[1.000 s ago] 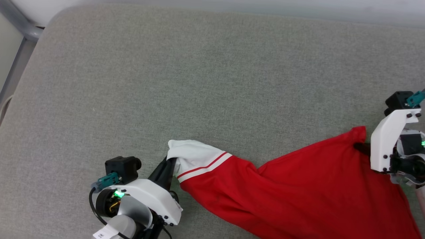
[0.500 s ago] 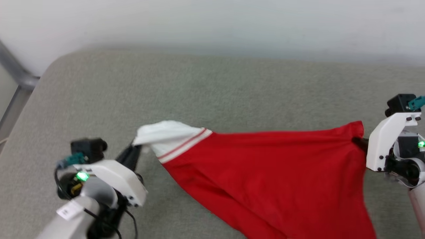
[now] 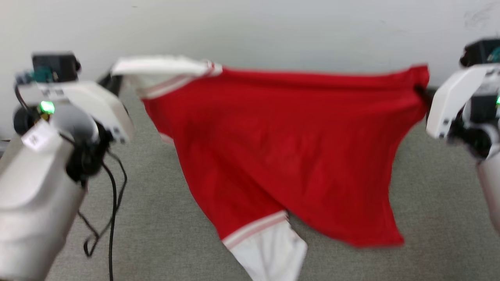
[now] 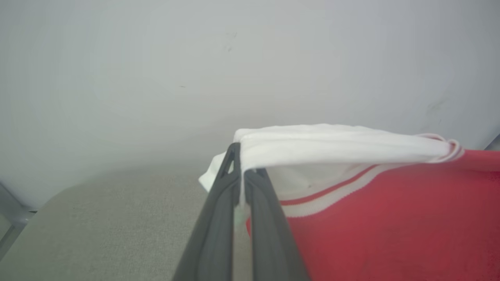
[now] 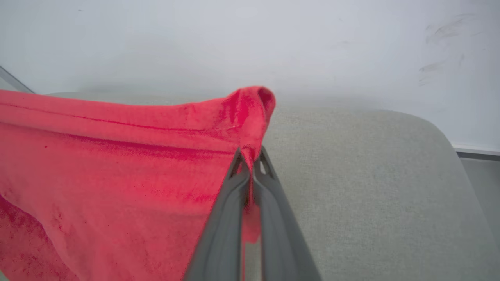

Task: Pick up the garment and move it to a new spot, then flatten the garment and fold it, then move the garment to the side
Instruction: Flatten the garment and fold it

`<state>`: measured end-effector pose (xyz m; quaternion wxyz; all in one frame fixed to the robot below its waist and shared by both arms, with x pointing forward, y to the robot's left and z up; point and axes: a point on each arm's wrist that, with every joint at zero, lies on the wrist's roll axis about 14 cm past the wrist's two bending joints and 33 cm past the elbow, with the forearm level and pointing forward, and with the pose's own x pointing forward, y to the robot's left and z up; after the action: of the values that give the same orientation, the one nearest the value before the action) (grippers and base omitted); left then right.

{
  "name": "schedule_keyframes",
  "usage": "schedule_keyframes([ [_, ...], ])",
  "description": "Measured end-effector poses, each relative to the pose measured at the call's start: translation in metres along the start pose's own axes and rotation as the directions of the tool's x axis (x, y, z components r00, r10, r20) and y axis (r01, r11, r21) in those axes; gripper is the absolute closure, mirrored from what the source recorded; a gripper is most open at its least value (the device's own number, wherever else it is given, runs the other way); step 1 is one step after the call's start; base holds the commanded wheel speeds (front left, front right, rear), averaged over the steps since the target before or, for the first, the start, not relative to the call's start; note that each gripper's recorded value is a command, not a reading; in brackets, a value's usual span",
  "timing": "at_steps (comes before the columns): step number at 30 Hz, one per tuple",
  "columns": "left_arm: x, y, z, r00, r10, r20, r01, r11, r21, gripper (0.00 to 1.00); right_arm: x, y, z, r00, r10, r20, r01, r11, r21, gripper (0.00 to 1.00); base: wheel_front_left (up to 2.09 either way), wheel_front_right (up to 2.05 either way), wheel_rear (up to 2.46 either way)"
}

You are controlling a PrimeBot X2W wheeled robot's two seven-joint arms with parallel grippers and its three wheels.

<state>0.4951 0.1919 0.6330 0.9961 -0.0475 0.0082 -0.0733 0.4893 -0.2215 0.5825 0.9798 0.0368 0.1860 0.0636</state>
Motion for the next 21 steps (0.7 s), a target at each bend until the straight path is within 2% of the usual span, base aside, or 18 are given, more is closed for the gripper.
schedule_keyframes([
  [6, 0.046, 0.0, 0.065, 0.99, 0.009, 0.142, -0.012, 1.0, 0.022, 1.0, 0.012, -0.005, 0.087, 0.976, -0.018, 0.217, 0.022, 1.0, -0.015, 1.0, 0.0, 0.0, 0.0],
  [12, 0.087, 0.004, 0.134, 0.949, 0.014, 0.316, -0.046, 0.995, 0.093, 1.0, 0.026, -0.01, 0.169, 0.906, -0.035, 0.422, 0.051, 0.998, -0.025, 1.0, 0.0, 0.0, 0.0],
  [16, 0.112, 0.009, 0.159, 0.922, 0.007, 0.387, -0.055, 0.992, 0.111, 1.0, 0.048, -0.014, 0.189, 0.893, -0.045, 0.448, 0.064, 0.998, -0.027, 1.0, 0.0, 0.0, 0.0],
  [21, 0.147, 0.024, 0.134, 0.933, 0.03, 0.358, -0.063, 0.995, 0.081, 1.0, 0.087, -0.015, 0.187, 0.898, -0.046, 0.438, 0.058, 0.998, -0.015, 1.0, 0.0, 0.0, 0.0],
])
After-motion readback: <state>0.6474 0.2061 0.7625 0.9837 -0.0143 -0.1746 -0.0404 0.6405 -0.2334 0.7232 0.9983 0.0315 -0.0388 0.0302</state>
